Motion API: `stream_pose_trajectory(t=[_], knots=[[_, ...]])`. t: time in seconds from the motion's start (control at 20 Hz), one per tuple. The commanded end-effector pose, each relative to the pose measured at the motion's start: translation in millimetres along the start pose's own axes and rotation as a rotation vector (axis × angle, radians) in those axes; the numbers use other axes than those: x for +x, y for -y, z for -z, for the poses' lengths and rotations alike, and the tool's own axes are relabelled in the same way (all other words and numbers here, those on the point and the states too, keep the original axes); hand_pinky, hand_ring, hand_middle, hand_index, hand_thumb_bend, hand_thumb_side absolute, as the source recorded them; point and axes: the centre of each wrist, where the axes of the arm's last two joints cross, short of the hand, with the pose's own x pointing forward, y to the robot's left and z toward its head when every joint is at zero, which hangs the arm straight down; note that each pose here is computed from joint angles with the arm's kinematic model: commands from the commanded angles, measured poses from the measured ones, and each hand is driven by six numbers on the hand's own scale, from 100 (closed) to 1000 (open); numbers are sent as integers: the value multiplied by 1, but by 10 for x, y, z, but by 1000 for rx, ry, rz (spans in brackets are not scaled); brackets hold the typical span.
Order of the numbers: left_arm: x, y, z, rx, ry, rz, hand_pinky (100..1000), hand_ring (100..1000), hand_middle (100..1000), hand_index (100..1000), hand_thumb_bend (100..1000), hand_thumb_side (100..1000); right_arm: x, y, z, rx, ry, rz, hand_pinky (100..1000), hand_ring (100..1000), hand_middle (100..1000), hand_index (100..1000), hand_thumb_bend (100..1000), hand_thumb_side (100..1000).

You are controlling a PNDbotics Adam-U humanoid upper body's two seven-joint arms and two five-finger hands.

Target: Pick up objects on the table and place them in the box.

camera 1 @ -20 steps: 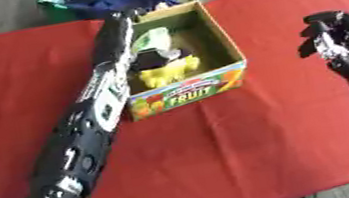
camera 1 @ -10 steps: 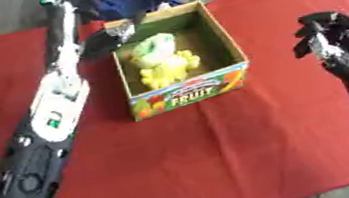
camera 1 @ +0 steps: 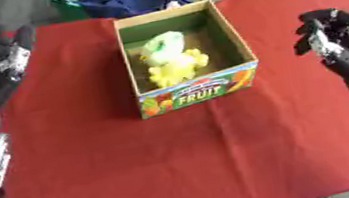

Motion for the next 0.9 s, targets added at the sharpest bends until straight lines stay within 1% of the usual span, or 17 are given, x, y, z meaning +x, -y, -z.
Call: stream_pose_trajectory(t=[0.05,0.25,0.45,0.9], knots=[[63,-114,-21,44,23,-9,569,536,512,675,667,467,92,83,31,-8,33,-23,523,527,557,720,100,442],[-38,-159,-110,77,-7,-9,566,532,509,672,658,463,99,89,32,-9,36,-24,522,527,556,719,100,443],[-132,-158,-179,89,-40,-18,564,529,506,670,653,459,103,87,36,-9,39,-21,522,525,555,717,100,441],[-225,-118,-258,99,-67,-39,561,526,503,666,646,451,100,84,33,-10,36,-21,522,525,554,717,100,443]])
